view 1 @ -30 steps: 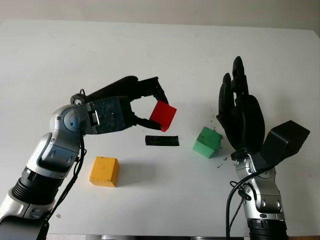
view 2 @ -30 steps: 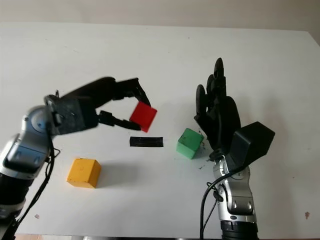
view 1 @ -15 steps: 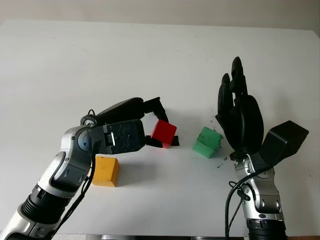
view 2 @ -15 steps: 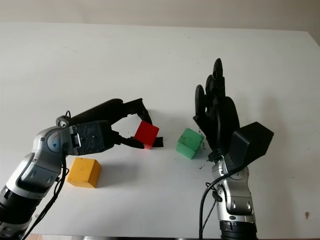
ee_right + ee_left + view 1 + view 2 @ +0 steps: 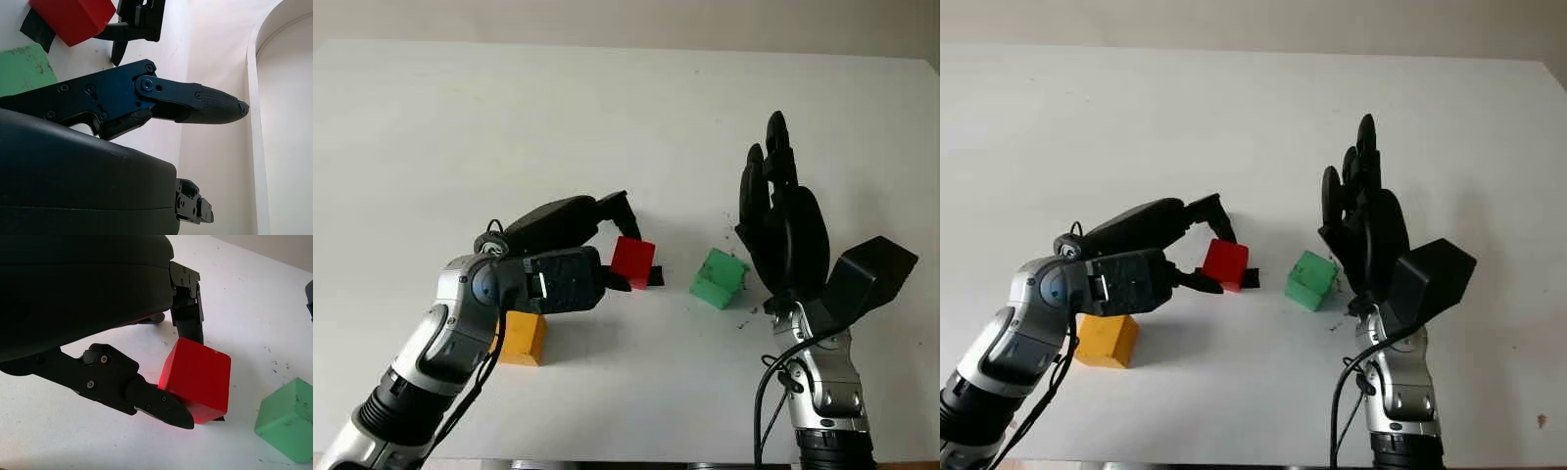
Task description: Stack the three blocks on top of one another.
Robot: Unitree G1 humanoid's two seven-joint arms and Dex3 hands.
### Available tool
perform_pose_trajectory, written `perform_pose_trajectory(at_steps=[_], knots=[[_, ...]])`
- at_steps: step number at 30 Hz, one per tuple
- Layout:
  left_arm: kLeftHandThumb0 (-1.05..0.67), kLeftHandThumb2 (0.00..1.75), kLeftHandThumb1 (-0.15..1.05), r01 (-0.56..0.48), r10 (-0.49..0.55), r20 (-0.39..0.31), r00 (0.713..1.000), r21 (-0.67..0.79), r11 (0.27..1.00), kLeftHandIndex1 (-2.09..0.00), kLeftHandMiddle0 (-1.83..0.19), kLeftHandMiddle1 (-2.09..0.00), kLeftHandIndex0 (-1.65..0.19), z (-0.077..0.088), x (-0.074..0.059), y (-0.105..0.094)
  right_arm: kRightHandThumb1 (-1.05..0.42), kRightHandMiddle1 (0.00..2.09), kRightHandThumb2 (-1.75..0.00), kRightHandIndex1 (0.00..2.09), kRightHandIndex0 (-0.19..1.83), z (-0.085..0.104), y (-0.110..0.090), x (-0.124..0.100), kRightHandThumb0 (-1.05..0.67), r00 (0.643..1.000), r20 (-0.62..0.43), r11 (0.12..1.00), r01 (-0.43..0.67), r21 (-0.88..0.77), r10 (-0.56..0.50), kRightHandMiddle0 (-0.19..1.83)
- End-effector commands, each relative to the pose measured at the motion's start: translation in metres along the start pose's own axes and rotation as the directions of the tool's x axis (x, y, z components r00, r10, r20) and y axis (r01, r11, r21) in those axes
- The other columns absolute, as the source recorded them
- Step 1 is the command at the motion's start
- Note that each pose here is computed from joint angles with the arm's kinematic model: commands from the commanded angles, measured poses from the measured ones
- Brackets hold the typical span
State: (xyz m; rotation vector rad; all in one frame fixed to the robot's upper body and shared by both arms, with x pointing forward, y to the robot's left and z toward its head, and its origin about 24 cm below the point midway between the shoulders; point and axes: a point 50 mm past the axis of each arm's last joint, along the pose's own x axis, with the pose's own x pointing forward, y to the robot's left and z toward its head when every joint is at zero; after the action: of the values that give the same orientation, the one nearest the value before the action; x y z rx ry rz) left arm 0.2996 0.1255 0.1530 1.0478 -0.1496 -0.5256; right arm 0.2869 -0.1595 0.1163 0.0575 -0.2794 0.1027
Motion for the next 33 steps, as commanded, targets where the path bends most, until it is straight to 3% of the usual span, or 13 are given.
perform_pose_trajectory(at_steps=[1,4,9,14,19,25,29,33], knots=[[-0.38,0.1,1.05,0.001,-0.001,-0.008,1.0,-0.001,1.0,-1.71,-0.26,-0.02,-0.11,-0.001,-0.001,-0.004,-1.05,0.0,-0.58,0.0,-0.19,0.006,-0.002,0.0,-0.71,1.0,0.021,1.0,0.001,0.001,-0.001,-0.19],[-0.43,0.1,1.05,0.01,-0.009,-0.021,1.0,0.035,0.999,-1.55,-0.2,-0.02,-0.08,0.0,-0.001,-0.002,-1.05,0.0,-0.58,0.0,-0.19,0.006,-0.002,0.0,-0.71,1.0,0.021,1.0,0.001,-0.001,-0.001,-0.19],[-0.54,0.08,1.05,0.034,-0.03,-0.043,0.999,0.081,0.996,-1.1,0.02,-0.03,0.05,0.001,-0.002,0.002,-1.05,0.0,-0.58,0.0,-0.19,0.005,-0.002,-0.001,-0.71,1.0,0.018,1.0,0.005,-0.011,-0.005,-0.19],[-0.58,0.05,1.04,0.056,-0.052,-0.046,0.998,0.084,0.995,-0.84,0.07,-0.05,0.02,0.001,-0.006,0.004,-1.05,0.0,-0.58,0.0,-0.19,0.005,-0.002,-0.001,-0.72,1.0,0.015,1.0,0.004,-0.014,-0.003,-0.19],[-0.62,0.05,1.01,0.094,-0.09,-0.054,0.994,0.07,0.993,-0.37,0.12,-0.05,-0.08,0.005,-0.013,0.01,-1.05,0.0,-0.59,0.0,-0.19,0.005,-0.002,-0.001,-0.71,1.0,0.016,1.0,0.005,-0.025,-0.005,-0.19],[-0.71,0.06,1.01,0.093,-0.092,-0.023,0.995,0.021,0.995,-0.13,0.15,-0.05,0.0,0.011,-0.023,0.02,-1.05,0.0,-0.59,0.0,-0.19,0.005,-0.002,-0.001,-0.72,1.0,0.01,1.0,0.01,-0.026,-0.009,-0.19],[-0.77,0.08,1.04,0.027,-0.027,-0.01,1.0,-0.006,1.0,-0.06,0.16,-0.05,0.1,0.013,-0.032,0.033,-1.05,0.0,-0.58,0.0,-0.19,0.004,-0.002,-0.001,-0.72,1.0,0.007,1.0,0.008,-0.024,-0.008,-0.19],[-0.83,0.32,1.05,-0.11,0.11,0.007,0.994,-0.018,0.994,-0.05,0.14,-0.06,0.12,0.014,-0.042,0.054,-1.05,0.0,-0.58,0.0,-0.19,0.004,-0.002,0.0,-0.72,1.0,0.005,1.0,0.008,-0.018,-0.008,-0.19]])
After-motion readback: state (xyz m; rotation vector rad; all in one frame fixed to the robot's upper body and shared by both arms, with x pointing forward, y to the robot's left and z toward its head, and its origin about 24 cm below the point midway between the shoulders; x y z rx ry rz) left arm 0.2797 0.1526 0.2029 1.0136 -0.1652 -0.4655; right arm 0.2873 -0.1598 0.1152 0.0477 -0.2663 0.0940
